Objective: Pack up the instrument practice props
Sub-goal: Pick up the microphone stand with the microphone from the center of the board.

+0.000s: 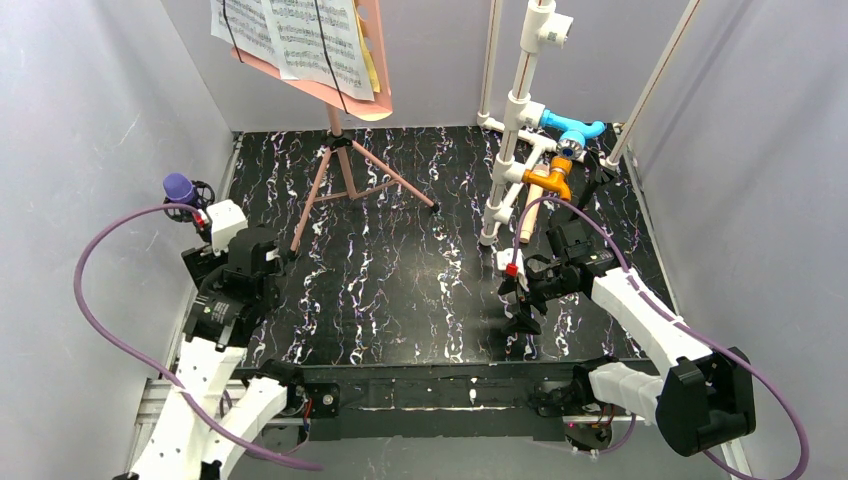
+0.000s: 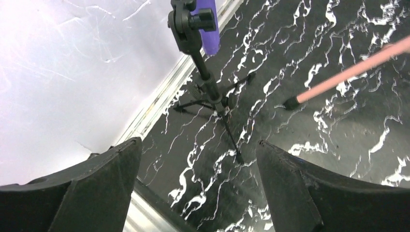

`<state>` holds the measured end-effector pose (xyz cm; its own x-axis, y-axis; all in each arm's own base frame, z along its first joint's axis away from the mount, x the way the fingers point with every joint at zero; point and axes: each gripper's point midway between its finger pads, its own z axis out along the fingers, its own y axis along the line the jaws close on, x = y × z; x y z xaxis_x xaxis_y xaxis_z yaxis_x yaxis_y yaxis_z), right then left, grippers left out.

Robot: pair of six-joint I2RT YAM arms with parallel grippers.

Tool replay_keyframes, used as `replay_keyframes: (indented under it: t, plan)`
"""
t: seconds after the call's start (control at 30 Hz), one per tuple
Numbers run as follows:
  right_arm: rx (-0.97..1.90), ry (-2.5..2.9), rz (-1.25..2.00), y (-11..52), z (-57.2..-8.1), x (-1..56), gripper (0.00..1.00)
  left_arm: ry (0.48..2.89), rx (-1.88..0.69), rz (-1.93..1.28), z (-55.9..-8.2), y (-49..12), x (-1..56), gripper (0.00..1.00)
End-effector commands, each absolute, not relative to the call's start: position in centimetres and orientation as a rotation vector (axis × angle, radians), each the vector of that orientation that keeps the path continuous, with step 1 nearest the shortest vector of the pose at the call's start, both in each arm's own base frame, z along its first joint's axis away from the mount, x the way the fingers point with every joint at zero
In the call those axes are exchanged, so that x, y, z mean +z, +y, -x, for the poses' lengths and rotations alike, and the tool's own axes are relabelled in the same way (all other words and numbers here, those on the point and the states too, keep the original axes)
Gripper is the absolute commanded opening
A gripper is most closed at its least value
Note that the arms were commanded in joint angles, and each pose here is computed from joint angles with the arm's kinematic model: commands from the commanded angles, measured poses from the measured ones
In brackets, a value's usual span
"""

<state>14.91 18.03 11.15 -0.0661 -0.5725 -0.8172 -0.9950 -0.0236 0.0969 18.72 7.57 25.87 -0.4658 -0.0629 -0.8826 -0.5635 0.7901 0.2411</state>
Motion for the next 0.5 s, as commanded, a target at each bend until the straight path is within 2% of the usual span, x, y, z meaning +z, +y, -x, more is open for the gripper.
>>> replay_keyframes:
  t: [0.0, 0.47]
  plan:
    - [0.964, 1.668, 1.647, 18.3, -14.9, 11.5, 0.98, 1.853, 0.65, 0.553, -21.3, 9.1, 25.7, 0.85]
    - [0.961, 1.685, 1.649, 18.2, -14.9, 11.3, 0.98, 1.853, 0.654, 0.632, -26.0, 13.1, 22.5, 0.81]
